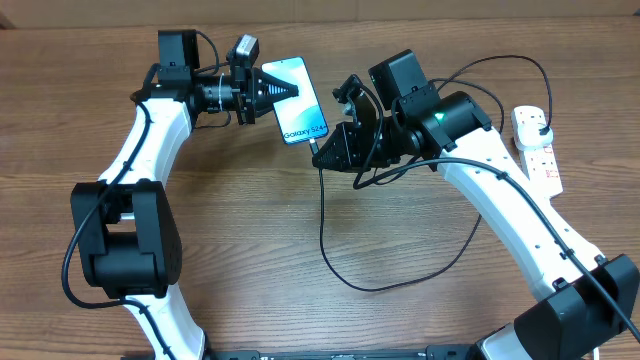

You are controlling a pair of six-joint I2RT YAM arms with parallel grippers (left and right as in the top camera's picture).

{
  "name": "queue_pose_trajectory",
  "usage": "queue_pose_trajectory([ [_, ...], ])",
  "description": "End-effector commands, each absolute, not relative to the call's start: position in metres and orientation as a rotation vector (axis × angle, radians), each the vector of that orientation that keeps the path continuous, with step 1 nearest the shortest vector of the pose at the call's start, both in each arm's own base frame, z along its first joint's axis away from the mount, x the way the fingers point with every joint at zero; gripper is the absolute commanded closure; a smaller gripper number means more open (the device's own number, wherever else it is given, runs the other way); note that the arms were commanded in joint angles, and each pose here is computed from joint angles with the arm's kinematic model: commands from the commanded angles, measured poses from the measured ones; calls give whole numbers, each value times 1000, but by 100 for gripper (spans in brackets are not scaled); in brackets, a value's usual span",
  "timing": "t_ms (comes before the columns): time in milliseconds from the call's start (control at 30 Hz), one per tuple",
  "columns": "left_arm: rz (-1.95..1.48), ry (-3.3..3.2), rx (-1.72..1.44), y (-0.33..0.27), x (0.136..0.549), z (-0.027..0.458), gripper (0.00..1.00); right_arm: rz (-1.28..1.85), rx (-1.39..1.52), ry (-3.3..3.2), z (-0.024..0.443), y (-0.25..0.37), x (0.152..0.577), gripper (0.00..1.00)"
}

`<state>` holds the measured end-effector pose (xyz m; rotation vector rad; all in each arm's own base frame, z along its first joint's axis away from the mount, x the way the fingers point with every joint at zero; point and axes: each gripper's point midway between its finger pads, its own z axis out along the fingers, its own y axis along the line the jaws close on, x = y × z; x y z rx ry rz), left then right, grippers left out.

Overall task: Plug charger to phone and switch on socket
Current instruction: 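Push the USB-C plug up into the phone's port with the right gripper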

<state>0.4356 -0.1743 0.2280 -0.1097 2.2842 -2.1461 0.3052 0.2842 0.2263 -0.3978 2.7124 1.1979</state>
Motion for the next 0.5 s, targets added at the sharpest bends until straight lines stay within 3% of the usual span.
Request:
queue_pose_trajectory([
  [0, -2177, 2276, -78, -178, 433, 236, 96, 1191, -389, 2726, 222, 285, 305, 96],
  [467, -2162, 2290, -78, -184, 433, 234, 96, 1191, -386, 2731, 222, 285, 305, 96],
])
